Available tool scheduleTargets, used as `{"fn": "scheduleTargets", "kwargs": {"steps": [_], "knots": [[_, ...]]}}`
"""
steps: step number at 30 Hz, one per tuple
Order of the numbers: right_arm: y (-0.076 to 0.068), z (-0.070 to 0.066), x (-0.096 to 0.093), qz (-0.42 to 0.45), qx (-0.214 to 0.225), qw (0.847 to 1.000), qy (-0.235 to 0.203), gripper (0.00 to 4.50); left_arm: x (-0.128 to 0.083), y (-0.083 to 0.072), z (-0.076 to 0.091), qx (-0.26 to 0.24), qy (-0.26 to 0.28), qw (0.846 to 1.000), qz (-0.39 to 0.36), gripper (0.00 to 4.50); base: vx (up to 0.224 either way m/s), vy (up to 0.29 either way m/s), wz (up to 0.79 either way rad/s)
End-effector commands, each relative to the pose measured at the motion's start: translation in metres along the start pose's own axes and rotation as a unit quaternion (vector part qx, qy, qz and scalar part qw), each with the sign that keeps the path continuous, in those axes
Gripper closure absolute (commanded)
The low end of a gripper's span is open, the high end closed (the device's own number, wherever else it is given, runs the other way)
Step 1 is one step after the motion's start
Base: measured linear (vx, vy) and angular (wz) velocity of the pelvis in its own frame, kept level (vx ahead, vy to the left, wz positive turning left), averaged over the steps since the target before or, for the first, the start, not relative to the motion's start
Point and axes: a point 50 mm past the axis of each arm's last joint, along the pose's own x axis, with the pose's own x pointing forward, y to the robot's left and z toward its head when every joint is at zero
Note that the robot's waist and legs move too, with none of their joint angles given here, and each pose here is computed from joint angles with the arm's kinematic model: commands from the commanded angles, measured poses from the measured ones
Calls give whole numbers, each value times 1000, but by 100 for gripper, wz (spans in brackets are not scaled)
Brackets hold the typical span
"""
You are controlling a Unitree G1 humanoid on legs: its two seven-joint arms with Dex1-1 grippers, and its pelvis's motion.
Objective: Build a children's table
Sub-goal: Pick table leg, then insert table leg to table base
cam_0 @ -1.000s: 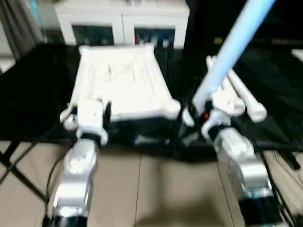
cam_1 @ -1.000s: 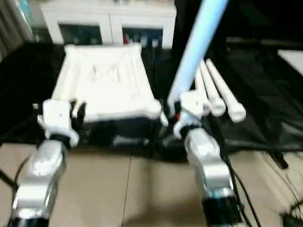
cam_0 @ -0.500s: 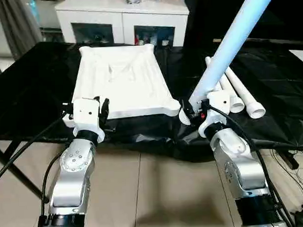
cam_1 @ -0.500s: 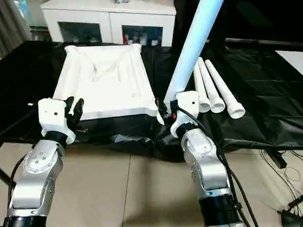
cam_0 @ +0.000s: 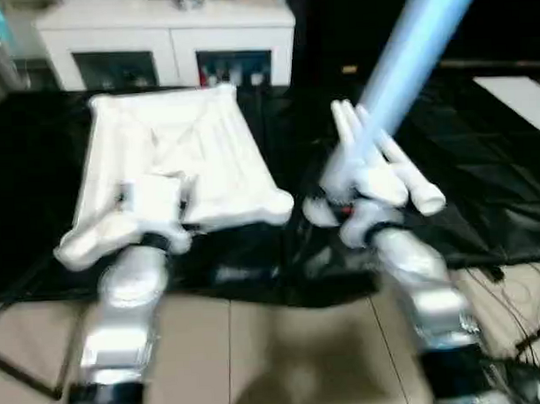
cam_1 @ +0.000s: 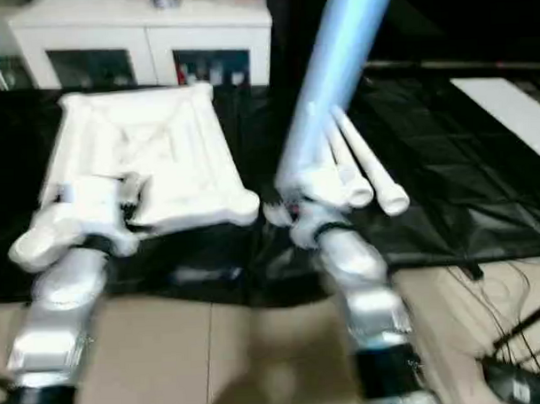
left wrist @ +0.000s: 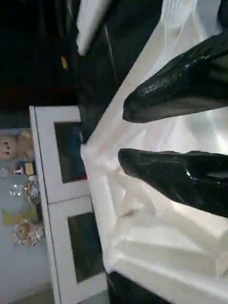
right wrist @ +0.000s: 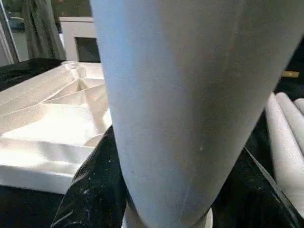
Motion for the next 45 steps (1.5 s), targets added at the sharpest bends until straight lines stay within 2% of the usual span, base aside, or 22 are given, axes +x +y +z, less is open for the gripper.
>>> {"fn": "scheduleTargets", "kwargs": {"steps": [1,9,13,20,25,28,30,31,34,36,39,40,43,45], "knots": [[-15,3,-4,-22,-11,1000,-8,264,2,-11,2,-4,-2,1000,-15,327,114,-47,-4],[-3,2,-5,18,-23,1000,-3,264,1,-6,1,3,2,1000,-10,327,125,-46,20],[-8,3,-5,1,-3,1000,-10,264,1,-6,1,2,3,1000,-10,327,232,100,36],[-16,3,-6,-11,-10,1000,-11,264,2,-10,0,2,1,1000,-25,327,149,-1,6],[-15,4,-10,-9,-3,1000,-13,264,2,-19,0,-6,-3,998,-60,327,149,-70,0],[-14,6,-14,2,5,1000,-20,264,-4,-29,-2,-41,-6,992,-115,327,136,67,1],[-13,6,-16,15,-4,1000,-16,264,-11,-36,-3,-67,-8,982,-176,327,194,117,1],[-13,6,-17,18,-5,1000,-17,264,-13,-37,-3,-65,-11,980,-188,327,171,82,7],[-14,10,-19,40,-1,999,-22,264,-21,-35,-4,-42,-5,960,-277,327,56,73,4],[-15,12,-19,46,2,999,-26,264,-22,-33,-4,-36,-2,955,-294,327,0,0,0],[-18,18,-16,79,16,996,-27,264,-25,-29,-9,-10,32,927,-373,327,-56,-15,-4],[-19,20,-15,90,31,995,-22,264,-27,-28,-13,1,52,913,-405,327,-79,-24,-1],[-20,25,-12,133,45,990,-6,264,-31,-25,-20,-13,116,873,-473,327,-83,-20,-1],[-22,28,-10,152,37,988,0,264,-28,-22,-20,5,123,859,-497,327,-92,-17,-1]]}}
